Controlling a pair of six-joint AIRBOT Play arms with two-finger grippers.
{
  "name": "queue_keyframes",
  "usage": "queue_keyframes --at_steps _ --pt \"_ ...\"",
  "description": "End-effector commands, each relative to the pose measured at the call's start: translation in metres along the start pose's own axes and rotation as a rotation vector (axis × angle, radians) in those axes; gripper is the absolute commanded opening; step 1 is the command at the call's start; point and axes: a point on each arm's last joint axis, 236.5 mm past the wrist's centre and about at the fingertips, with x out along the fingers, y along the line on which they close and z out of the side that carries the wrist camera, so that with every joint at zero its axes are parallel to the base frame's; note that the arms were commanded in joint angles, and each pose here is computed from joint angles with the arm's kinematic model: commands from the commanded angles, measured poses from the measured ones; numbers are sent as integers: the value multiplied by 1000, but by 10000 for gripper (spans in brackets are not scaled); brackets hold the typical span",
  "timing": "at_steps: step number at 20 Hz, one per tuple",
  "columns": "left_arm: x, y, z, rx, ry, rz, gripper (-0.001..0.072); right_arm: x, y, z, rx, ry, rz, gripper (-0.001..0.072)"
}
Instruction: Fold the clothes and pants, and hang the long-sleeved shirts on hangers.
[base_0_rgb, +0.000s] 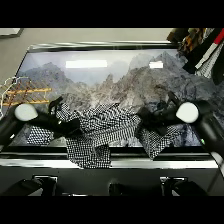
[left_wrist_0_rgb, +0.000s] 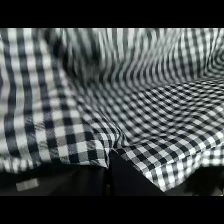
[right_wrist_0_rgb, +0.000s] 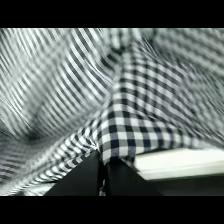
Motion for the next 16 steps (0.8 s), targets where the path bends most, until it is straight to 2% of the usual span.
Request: queue_keyframes --at_steps 1,5,6,8,9,10,11,14,16 --pt "33 7 54 11 47 33 26 52 24 42 126 41 123 33" --pt "61 13 101 30 77 48 26 119 20 67 155 63 134 48" --pt "64 13 107 38 78 49 26 126 16 70 135 58 125 91" --pt "66 13 119 54 57 44 32 124 9 76 55 27 95 256" --pt "63 14 125 61 38 41 63 116 3 80 18 2 71 380" --pt "56 18 129 59 22 48 164 102 -3 85 -30 -30 43 429" --pt "46 23 134 67 3 65 281 85 -9 89 -82 -70 12 429" --pt "-4 45 144 134 -120 183 460 19 -13 88 -336 -193 -44 429" --pt "-38 49 139 210 -209 280 468 -5 -15 64 -506 -163 -53 429"
